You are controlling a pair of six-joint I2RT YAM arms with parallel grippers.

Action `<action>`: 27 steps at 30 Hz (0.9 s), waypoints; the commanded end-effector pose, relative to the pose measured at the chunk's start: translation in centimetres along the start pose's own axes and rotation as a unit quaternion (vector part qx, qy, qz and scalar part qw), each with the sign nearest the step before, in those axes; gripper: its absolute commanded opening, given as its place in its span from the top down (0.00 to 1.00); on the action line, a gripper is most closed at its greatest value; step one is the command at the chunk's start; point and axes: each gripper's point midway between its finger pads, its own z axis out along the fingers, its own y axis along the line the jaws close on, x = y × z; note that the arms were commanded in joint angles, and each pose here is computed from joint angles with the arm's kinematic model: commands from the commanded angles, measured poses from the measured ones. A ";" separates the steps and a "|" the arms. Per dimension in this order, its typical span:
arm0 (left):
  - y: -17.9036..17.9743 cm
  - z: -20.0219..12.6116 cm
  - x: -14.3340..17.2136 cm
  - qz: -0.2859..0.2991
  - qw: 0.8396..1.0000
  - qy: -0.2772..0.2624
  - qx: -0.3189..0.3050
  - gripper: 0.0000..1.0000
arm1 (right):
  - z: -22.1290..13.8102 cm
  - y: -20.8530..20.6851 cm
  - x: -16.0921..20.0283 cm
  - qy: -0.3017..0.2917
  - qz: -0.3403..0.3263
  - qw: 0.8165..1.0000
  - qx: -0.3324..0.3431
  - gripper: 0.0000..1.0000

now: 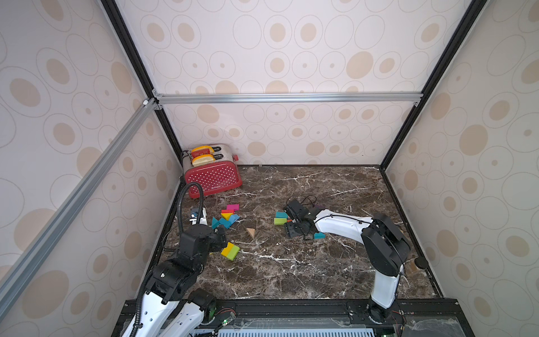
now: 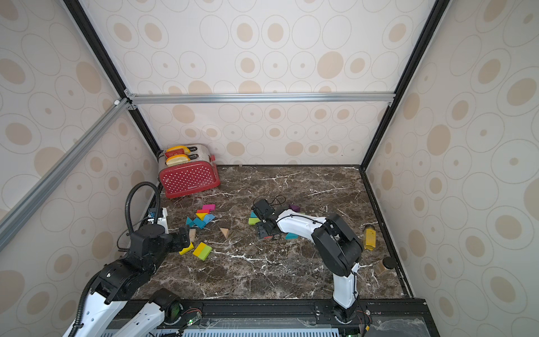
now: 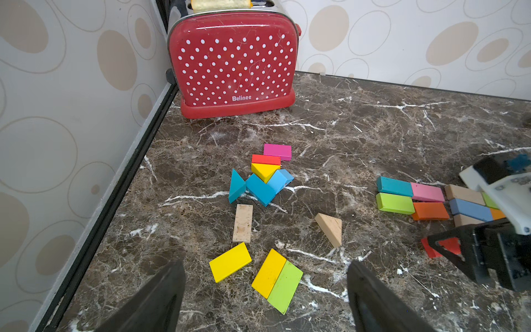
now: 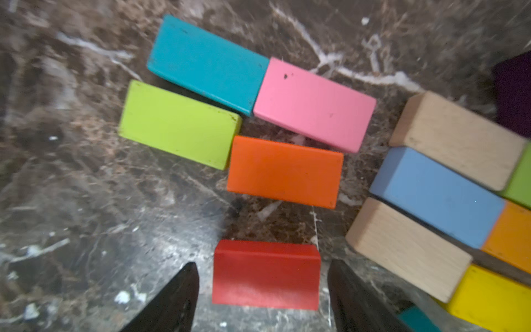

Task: Assemble a piece of candy with building blocks
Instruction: Assemble the building block at the center of the board.

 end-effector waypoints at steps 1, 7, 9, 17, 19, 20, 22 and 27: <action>0.3 -0.2 -0.4 0.003 1.000 -0.009 -0.005 0.11 | -2.9 -0.4 -0.5 -0.029 -0.024 0.999 0.010 0.29; 0.2 -0.2 -0.4 0.003 1.000 -0.010 -0.003 0.11 | -2.1 -0.1 3.4 0.006 -0.004 1.000 -0.027 0.51; 0.2 -0.2 -0.4 0.003 1.000 -0.010 -0.002 0.11 | -1.5 0.0 4.4 0.014 0.003 0.999 -0.036 0.61; 0.3 -0.4 -0.5 0.001 1.000 -0.014 -0.002 0.11 | 0.7 1.1 5.7 0.041 0.002 0.998 -0.053 0.73; 0.3 -0.4 -0.5 0.001 1.000 -0.014 -0.002 0.11 | 1.3 1.1 5.5 0.043 0.004 0.998 -0.048 0.72; 0.2 -0.4 -0.4 0.002 1.000 -0.013 -0.001 0.11 | 1.5 1.2 5.6 0.046 0.004 0.998 -0.048 0.72; 0.2 -0.3 -0.4 0.002 1.000 -0.012 0.000 0.11 | 1.9 1.2 5.3 0.045 0.006 0.998 -0.043 0.71; 0.1 -0.2 -0.4 0.004 1.000 -0.011 0.000 0.11 | 2.8 0.7 5.0 0.044 0.017 0.998 -0.029 0.69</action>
